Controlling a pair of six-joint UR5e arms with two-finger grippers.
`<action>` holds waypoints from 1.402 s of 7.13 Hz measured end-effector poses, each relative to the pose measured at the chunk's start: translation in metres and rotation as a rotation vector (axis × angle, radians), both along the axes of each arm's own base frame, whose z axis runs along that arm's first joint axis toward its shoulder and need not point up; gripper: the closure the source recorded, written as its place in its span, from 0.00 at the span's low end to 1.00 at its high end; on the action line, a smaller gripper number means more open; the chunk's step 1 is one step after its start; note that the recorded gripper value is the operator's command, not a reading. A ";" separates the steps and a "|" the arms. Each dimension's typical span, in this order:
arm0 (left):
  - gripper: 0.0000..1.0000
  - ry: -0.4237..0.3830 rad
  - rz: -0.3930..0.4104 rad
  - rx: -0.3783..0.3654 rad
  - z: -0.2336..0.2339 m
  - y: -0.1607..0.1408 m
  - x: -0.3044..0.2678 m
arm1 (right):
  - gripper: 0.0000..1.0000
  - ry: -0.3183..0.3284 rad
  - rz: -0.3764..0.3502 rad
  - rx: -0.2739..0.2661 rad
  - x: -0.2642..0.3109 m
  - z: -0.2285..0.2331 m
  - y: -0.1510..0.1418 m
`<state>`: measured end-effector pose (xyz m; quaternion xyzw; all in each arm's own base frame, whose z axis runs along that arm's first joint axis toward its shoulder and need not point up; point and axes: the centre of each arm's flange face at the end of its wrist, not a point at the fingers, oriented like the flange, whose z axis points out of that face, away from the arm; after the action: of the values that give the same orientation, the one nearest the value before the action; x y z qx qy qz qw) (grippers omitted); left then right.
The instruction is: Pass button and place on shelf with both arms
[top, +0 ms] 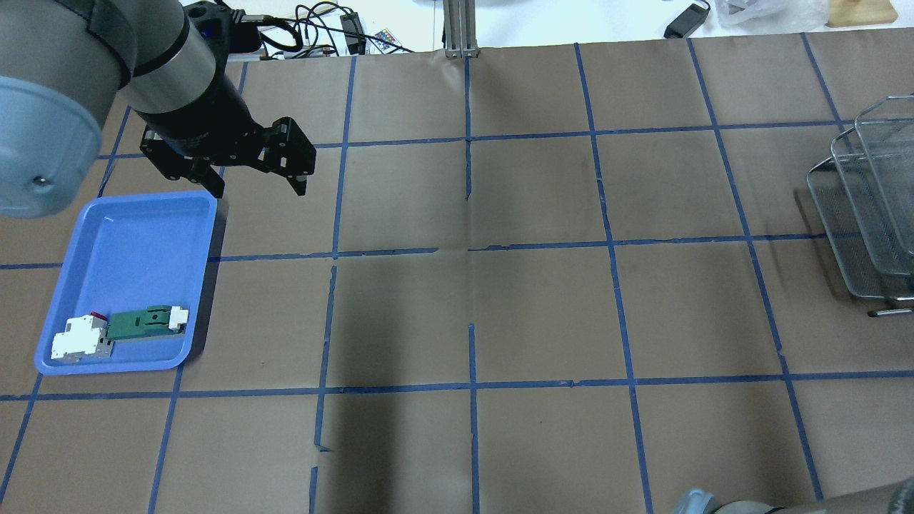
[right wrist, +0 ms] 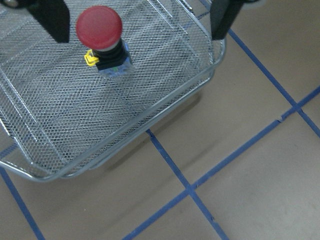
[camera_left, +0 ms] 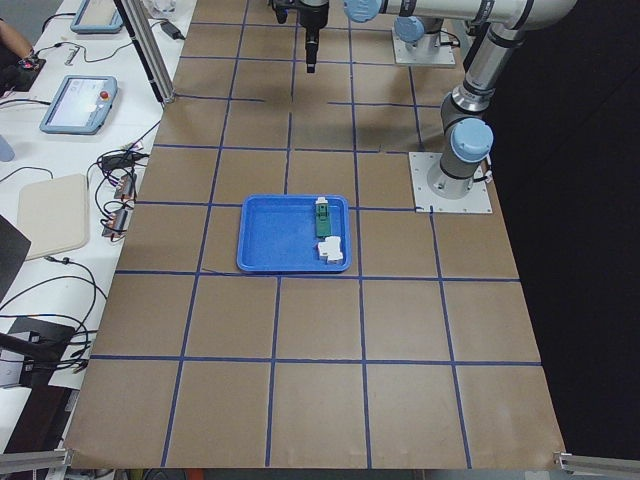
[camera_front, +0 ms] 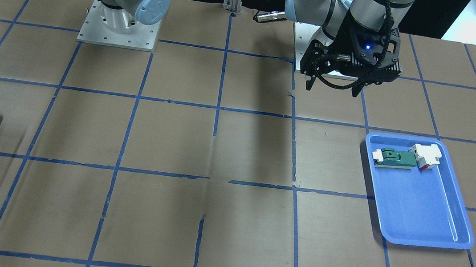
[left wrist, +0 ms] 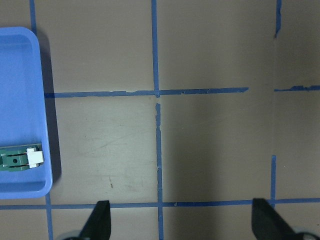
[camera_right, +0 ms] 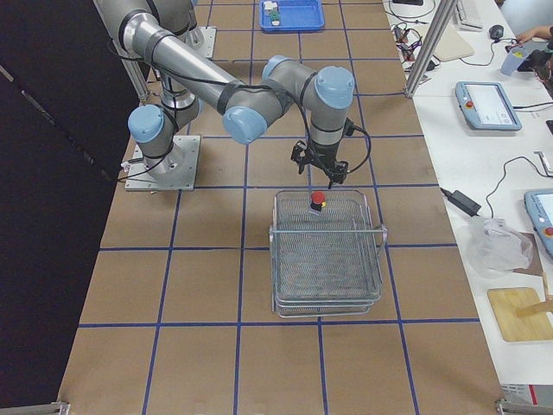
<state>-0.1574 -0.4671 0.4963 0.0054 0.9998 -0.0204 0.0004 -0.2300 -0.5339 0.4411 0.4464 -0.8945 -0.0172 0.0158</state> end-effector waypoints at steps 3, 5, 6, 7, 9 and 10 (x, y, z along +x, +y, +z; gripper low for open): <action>0.00 0.001 0.007 0.001 0.002 -0.006 0.002 | 0.00 0.000 -0.210 0.006 0.133 0.035 0.009; 0.00 0.012 0.015 0.010 0.005 -0.016 0.005 | 0.00 0.008 -0.397 -0.016 0.247 0.047 0.030; 0.00 0.023 0.015 0.022 0.007 -0.019 0.004 | 0.00 0.008 -0.484 -0.031 0.305 0.049 0.040; 0.00 0.028 0.012 0.029 0.008 -0.021 0.003 | 0.00 0.002 -0.573 -0.045 0.349 0.051 0.048; 0.00 0.030 0.008 0.032 0.008 -0.021 0.002 | 0.00 -0.019 -0.736 -0.052 0.384 0.050 0.049; 0.00 0.030 0.007 0.032 0.008 -0.021 0.002 | 0.00 -0.022 -0.791 -0.050 0.386 0.049 0.046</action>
<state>-0.1557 -0.4879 0.5047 0.0013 0.9999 -0.0045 -0.0146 0.1563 -0.4878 0.4897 0.0669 -0.9977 0.0046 0.0093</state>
